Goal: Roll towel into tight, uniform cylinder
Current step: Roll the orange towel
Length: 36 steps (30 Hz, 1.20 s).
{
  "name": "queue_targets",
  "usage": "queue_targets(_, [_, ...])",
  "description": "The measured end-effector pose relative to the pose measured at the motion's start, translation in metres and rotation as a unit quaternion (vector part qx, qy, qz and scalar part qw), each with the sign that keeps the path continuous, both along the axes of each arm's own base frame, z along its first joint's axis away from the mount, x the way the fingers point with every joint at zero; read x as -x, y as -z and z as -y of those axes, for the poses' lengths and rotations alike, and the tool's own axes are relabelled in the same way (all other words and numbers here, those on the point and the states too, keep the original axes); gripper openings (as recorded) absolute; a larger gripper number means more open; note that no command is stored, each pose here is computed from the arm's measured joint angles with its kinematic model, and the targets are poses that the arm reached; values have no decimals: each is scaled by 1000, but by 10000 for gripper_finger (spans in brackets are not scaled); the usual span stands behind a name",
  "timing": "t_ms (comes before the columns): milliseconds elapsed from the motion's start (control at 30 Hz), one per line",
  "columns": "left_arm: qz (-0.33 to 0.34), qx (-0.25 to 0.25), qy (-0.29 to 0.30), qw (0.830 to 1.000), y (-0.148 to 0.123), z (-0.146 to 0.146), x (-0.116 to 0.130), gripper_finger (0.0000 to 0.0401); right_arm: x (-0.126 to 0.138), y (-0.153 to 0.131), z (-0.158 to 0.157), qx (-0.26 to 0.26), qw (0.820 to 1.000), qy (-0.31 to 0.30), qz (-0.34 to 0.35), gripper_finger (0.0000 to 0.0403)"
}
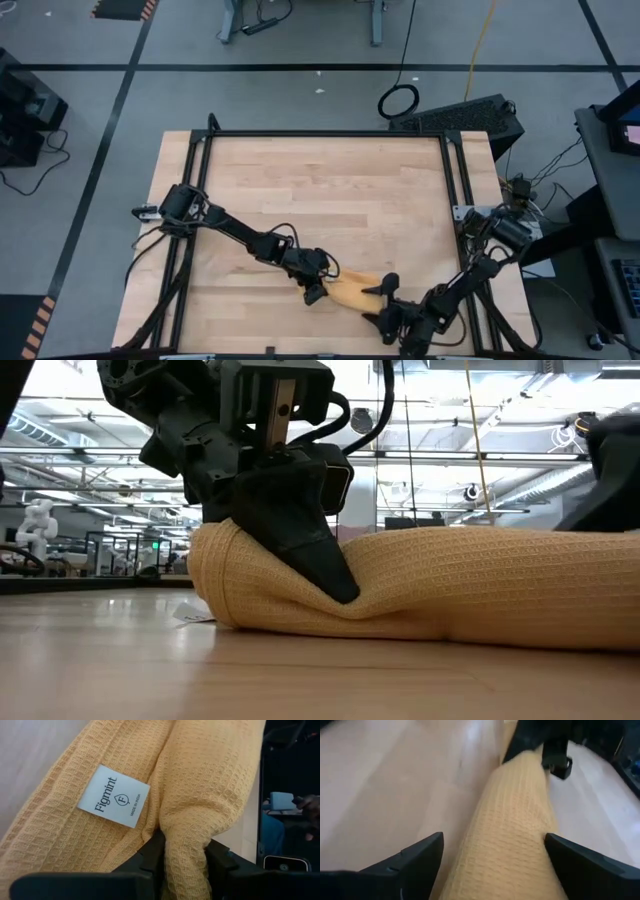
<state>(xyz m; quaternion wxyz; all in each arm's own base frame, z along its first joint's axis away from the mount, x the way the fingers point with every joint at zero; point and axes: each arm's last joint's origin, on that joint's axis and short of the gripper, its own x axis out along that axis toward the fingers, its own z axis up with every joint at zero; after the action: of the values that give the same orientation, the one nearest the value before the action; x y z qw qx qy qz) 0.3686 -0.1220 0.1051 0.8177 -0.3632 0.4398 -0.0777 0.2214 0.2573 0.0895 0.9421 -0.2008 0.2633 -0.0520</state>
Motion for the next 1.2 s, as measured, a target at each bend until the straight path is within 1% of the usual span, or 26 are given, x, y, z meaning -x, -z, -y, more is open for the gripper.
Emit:
queue_targets(167, [3,0,1,1000,0,0,0,95,-4,8,4,-32,999,31,2,335])
queue_targets(267, [11,-5,-3,1000,-1,0,-1,95,-6,8,6,-53,997,49,8,311])
queue_targets(400, [32,-17,12,999,-2,2,-2,98,-9,9,11,-82,992,87,25,249])
queue_targets(500, [43,-24,30,998,-2,6,-1,116,-9,10,12,-105,989,104,29,191])
queue_targets(633, [51,-22,64,996,-3,10,0,161,-8,10,12,-118,986,110,28,113])
queue_targets(733, [50,2,88,995,-6,10,1,201,-8,11,12,-131,985,110,18,63])
queue_targets(800, [50,17,100,994,-13,7,1,223,-9,11,13,-140,983,114,15,39])
queue_targets(900, [75,15,112,991,-32,4,3,244,-12,9,15,-152,981,117,8,29])
queue_targets(1000, [116,-4,132,984,-57,2,8,248,-16,7,19,-176,976,128,4,40])
queue_targets(1067, [153,-34,130,979,-73,3,12,249,-19,3,22,-197,971,132,-5,54])
queue_targets(1200, [223,-126,95,962,-99,15,20,249,-26,-7,30,-231,963,138,-25,61])
